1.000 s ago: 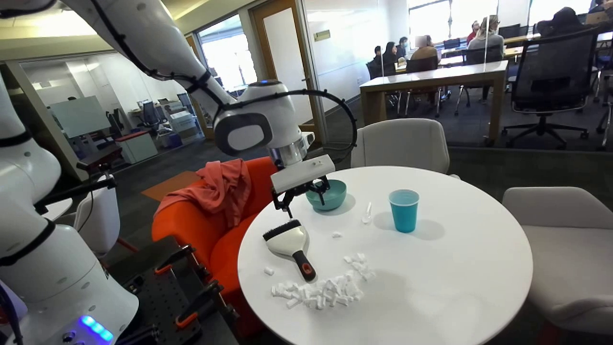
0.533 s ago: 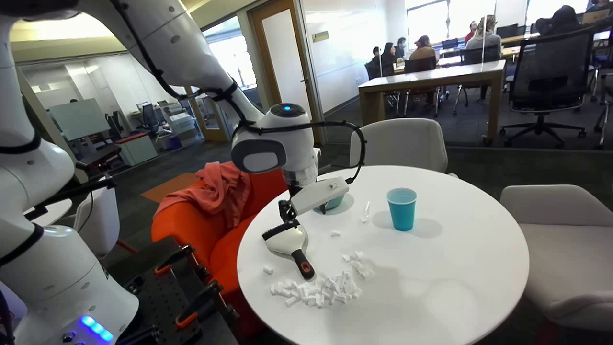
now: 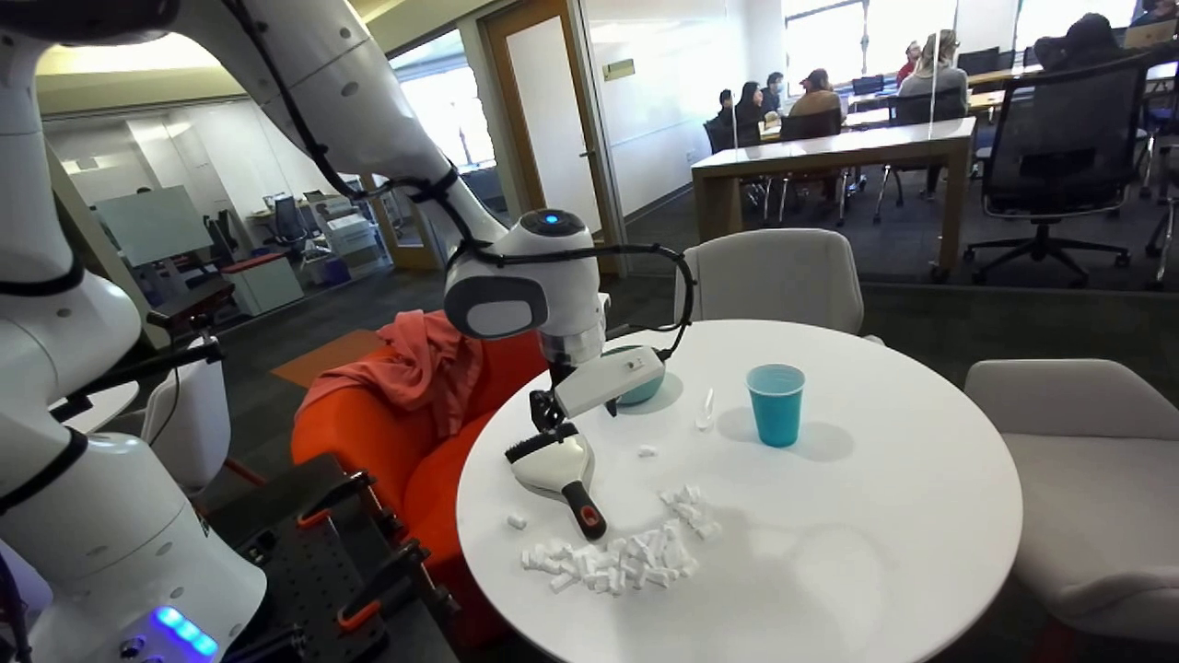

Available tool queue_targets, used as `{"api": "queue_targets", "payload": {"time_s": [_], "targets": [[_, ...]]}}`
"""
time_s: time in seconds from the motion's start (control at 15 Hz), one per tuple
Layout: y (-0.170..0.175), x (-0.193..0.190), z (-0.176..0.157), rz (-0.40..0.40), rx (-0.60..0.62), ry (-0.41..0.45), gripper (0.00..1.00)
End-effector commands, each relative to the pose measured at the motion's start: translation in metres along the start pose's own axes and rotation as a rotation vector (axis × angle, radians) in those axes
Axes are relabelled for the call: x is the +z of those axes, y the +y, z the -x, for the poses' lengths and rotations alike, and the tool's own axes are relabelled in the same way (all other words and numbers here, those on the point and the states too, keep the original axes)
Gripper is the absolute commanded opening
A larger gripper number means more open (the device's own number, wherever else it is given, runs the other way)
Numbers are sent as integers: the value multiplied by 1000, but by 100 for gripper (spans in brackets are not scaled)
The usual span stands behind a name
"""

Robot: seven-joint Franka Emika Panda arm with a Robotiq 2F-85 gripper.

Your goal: Pick up the brush from the table and sweep the paper pieces.

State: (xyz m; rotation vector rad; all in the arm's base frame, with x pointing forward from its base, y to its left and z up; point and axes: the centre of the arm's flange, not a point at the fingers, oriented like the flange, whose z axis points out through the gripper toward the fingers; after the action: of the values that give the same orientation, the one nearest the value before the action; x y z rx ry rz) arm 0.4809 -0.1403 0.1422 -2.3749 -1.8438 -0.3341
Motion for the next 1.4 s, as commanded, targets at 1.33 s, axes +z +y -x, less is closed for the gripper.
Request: {"api": "queue_targets", "payload": {"time_s": [1.33], "targets": [[-39,122,47,40,39,231,100]]}}
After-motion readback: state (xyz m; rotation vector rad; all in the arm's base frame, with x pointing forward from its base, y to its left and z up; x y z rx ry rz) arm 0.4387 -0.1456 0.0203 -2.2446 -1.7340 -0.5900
